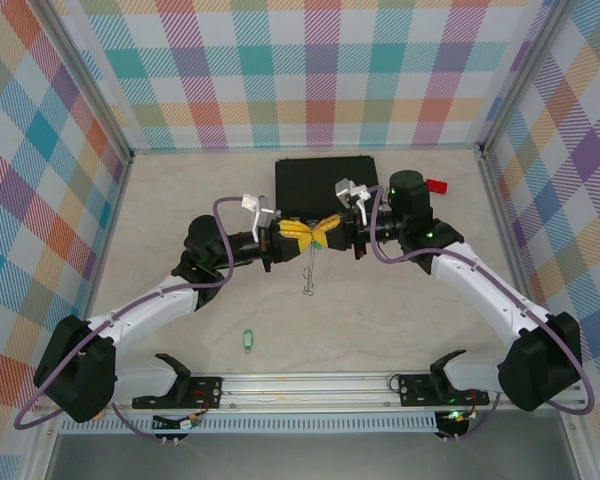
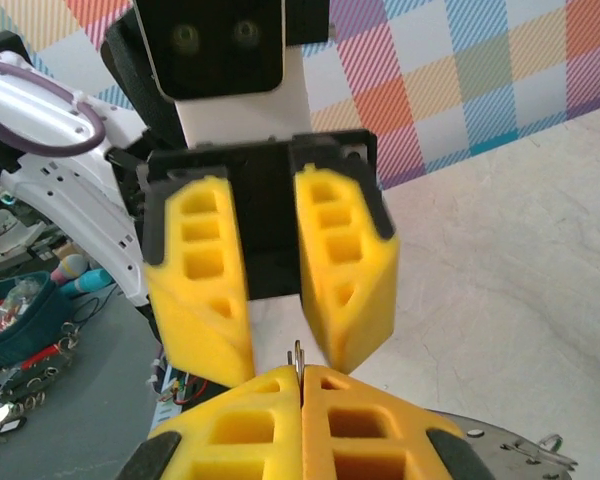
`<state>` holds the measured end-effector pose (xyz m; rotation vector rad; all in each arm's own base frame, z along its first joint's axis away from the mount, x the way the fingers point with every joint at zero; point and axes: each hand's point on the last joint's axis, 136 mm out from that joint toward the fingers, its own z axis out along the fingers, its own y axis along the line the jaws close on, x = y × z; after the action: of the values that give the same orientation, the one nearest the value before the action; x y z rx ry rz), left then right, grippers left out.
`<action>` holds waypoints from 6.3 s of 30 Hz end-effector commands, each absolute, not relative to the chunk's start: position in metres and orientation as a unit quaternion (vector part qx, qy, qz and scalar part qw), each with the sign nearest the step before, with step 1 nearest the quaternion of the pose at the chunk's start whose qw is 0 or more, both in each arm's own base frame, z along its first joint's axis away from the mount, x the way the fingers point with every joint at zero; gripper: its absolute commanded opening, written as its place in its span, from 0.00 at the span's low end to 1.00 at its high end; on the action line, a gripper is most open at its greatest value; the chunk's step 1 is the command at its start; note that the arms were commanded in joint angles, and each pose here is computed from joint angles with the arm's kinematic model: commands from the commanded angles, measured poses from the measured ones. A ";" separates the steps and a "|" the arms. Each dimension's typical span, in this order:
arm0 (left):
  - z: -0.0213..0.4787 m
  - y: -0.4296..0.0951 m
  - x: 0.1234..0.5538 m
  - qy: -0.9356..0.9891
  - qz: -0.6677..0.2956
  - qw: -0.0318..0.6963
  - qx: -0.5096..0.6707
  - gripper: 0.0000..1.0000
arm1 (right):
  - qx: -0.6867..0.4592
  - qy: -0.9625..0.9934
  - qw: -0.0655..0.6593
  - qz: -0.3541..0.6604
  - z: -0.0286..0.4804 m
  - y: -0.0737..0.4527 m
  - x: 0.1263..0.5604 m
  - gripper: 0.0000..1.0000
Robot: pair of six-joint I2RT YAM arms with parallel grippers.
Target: Put the keys on the keyring
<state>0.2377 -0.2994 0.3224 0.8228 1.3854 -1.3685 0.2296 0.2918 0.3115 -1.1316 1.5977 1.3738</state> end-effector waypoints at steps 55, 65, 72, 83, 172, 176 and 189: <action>0.073 -0.121 0.179 0.959 -0.147 0.229 -0.077 0.47 | -0.348 0.639 0.454 0.515 0.300 0.272 0.240 0.00; 0.054 -0.169 0.160 0.953 -0.226 0.200 -0.027 0.25 | -0.347 0.640 0.450 0.517 0.297 0.273 0.240 0.00; 0.038 -0.166 0.147 0.970 -0.183 0.163 -0.009 0.20 | -0.346 0.639 0.451 0.518 0.297 0.273 0.240 0.00; 0.021 -0.170 0.144 0.975 -0.169 0.141 -0.017 0.19 | -0.345 0.642 0.449 0.518 0.295 0.274 0.241 0.00; 0.053 -0.140 0.184 0.954 -0.154 0.258 0.001 0.37 | -0.340 0.643 0.435 0.531 0.289 0.276 0.242 0.00; 0.057 -0.141 0.187 0.947 -0.169 0.273 -0.016 0.45 | -0.340 0.642 0.434 0.533 0.290 0.277 0.242 0.00; 0.037 -0.172 0.199 0.948 -0.200 0.247 0.003 0.45 | -0.338 0.645 0.431 0.534 0.286 0.278 0.243 0.00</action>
<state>0.1888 -0.1597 0.0285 -0.0052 2.6283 -0.4839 0.2443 0.2770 0.2810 -0.8276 1.6521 1.3186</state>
